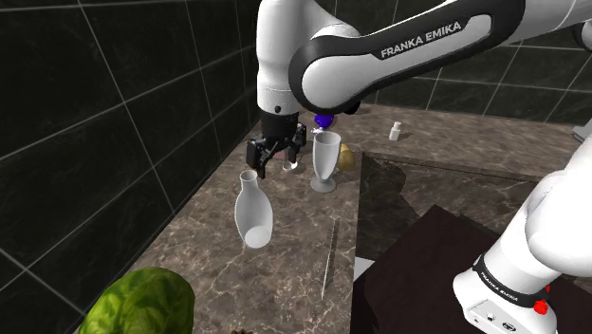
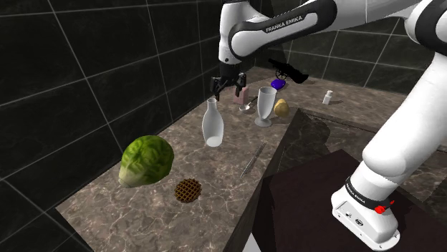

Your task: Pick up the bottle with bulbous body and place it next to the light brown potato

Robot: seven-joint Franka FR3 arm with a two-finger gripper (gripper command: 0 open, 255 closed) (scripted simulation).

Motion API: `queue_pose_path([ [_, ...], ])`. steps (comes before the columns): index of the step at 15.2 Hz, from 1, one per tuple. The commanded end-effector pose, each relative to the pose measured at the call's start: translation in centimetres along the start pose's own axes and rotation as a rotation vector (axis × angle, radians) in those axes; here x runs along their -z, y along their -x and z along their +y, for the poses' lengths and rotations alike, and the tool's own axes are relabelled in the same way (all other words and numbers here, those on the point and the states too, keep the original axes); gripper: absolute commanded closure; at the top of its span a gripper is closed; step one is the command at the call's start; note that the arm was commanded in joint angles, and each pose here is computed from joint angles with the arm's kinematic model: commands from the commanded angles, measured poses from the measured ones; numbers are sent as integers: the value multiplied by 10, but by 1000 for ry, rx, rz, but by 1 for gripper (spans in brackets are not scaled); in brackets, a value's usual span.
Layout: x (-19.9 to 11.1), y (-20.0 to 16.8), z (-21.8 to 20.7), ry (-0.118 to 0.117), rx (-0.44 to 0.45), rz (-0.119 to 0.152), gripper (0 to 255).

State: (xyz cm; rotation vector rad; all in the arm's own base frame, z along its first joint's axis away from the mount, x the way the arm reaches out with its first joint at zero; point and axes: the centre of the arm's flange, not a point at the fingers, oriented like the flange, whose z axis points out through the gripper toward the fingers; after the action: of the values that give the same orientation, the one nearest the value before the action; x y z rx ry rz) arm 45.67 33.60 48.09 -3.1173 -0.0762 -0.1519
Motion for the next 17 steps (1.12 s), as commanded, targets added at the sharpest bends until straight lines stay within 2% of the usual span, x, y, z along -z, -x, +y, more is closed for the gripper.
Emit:
queue_pose_path([
  [1, -12, -12, -25, 6, 5, 10, 0],
  [4, -24, -26, -51, 15, 13, 21, 0],
  [11, -64, -27, -51, 15, 13, 21, 0],
  [17, -64, -27, -51, 15, 13, 21, 0],
])
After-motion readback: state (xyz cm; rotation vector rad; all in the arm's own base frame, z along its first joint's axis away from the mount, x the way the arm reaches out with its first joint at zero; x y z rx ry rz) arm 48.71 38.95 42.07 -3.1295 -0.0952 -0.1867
